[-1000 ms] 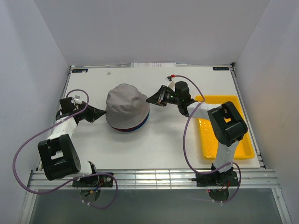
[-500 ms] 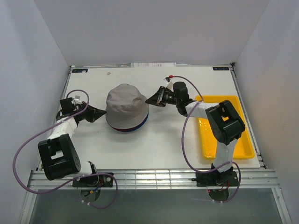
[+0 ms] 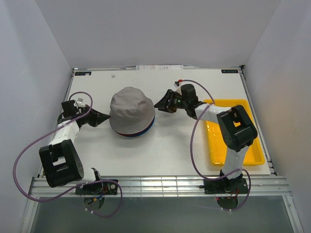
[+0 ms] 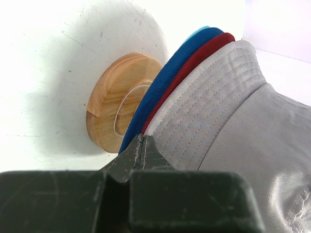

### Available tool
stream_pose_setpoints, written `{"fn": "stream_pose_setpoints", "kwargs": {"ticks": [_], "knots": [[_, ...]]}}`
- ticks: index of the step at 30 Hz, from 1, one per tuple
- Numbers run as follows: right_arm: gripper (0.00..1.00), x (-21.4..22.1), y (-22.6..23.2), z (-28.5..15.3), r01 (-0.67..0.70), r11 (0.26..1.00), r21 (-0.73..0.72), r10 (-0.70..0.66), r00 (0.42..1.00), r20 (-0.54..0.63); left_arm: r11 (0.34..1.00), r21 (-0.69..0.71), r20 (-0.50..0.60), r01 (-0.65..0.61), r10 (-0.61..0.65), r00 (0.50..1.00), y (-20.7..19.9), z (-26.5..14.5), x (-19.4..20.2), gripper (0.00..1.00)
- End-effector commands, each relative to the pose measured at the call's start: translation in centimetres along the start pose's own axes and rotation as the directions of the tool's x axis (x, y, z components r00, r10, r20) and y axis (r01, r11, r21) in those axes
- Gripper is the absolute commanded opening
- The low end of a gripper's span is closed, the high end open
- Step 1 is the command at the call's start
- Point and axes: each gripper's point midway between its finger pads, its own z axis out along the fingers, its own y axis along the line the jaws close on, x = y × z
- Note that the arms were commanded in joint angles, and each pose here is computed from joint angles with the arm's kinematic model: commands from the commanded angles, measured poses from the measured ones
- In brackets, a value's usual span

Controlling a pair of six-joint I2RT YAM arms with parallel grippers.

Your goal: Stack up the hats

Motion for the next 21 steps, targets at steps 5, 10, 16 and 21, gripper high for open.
{"fn": "stream_pose_setpoints", "kwargs": {"ticks": [5, 10, 16, 21], "knots": [[0.51, -2.3, 4.6, -3.0, 0.045, 0.998, -0.032, -0.042, 0.995, 0.091, 0.998, -0.054, 0.056, -0.037, 0.04, 0.998, 0.3, -0.6, -1.3, 0.14], [0.51, -1.6, 5.4, -4.8, 0.042, 0.998, -0.041, -0.037, 0.992, 0.118, 0.998, -0.047, 0.059, -0.043, 0.046, 0.997, 0.1, -0.9, -1.3, 0.34], [0.51, -0.6, 5.5, -6.4, 0.047, 0.998, -0.035, -0.043, 0.992, 0.117, 0.995, -0.052, 0.09, -0.089, 0.093, 0.992, -0.8, -1.8, -1.6, 0.57], [0.52, -0.5, 5.8, -8.6, 0.104, 0.995, 0.004, -0.103, 0.987, 0.121, 0.986, -0.07, 0.171, -0.149, 0.159, 0.972, -2.4, -3.4, -3.0, 0.73]]}}
